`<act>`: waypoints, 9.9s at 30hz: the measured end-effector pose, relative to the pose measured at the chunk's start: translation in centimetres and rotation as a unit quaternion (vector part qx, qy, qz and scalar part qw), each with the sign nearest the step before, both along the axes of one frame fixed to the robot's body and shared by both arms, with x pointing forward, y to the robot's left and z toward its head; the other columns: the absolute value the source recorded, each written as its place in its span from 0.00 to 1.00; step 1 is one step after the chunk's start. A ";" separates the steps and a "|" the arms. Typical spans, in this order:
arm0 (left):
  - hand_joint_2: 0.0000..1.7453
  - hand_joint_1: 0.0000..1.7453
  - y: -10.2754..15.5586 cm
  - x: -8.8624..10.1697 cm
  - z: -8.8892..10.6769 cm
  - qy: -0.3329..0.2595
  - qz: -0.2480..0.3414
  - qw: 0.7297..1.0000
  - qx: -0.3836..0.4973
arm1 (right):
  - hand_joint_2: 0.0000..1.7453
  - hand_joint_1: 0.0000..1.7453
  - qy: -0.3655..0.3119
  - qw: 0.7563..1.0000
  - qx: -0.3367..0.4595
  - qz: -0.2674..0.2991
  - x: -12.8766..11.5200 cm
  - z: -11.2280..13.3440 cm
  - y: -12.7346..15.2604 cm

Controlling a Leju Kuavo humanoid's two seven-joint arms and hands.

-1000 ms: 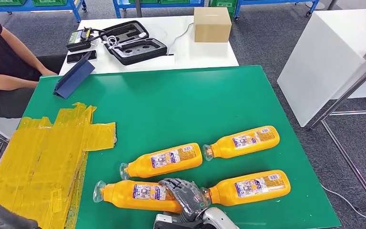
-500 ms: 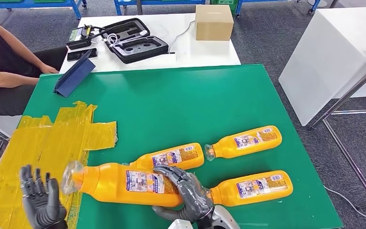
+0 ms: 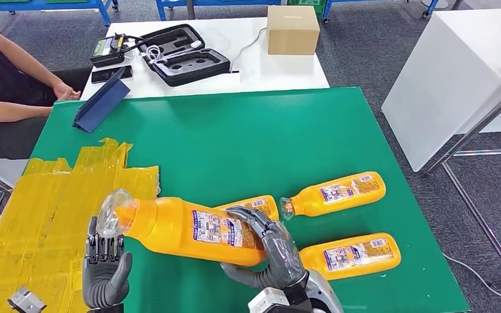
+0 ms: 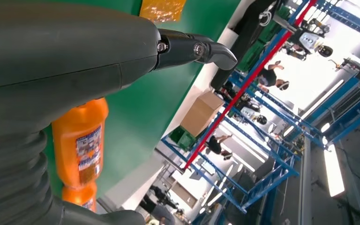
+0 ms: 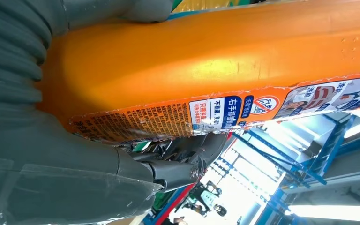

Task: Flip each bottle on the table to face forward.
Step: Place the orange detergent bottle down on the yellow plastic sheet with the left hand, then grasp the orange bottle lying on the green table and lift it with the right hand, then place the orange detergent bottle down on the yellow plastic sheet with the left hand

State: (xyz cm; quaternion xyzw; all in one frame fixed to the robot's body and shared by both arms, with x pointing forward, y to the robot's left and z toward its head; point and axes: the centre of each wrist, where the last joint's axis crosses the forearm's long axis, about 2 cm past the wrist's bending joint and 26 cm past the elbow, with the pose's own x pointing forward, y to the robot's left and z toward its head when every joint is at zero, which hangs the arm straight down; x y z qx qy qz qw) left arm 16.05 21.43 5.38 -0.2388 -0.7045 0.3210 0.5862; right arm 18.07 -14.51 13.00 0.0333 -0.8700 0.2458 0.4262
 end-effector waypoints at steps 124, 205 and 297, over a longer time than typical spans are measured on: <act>1.00 1.00 8.7 2.7 7.2 0.017 0.315 0.630 0.710 | 1.00 0.00 0.057 0.988 -0.144 -0.007 5.3 -1.9 2.2; 0.00 0.00 8.6 4.5 2.1 -0.129 -0.069 0.959 0.244 | 1.00 1.00 0.179 0.843 -0.505 0.048 17.1 -6.1 -2.4; 1.00 1.00 -0.2 0.0 3.3 -0.089 -0.042 0.988 0.122 | 0.75 0.00 0.044 0.958 -0.232 0.161 2.9 -1.3 13.8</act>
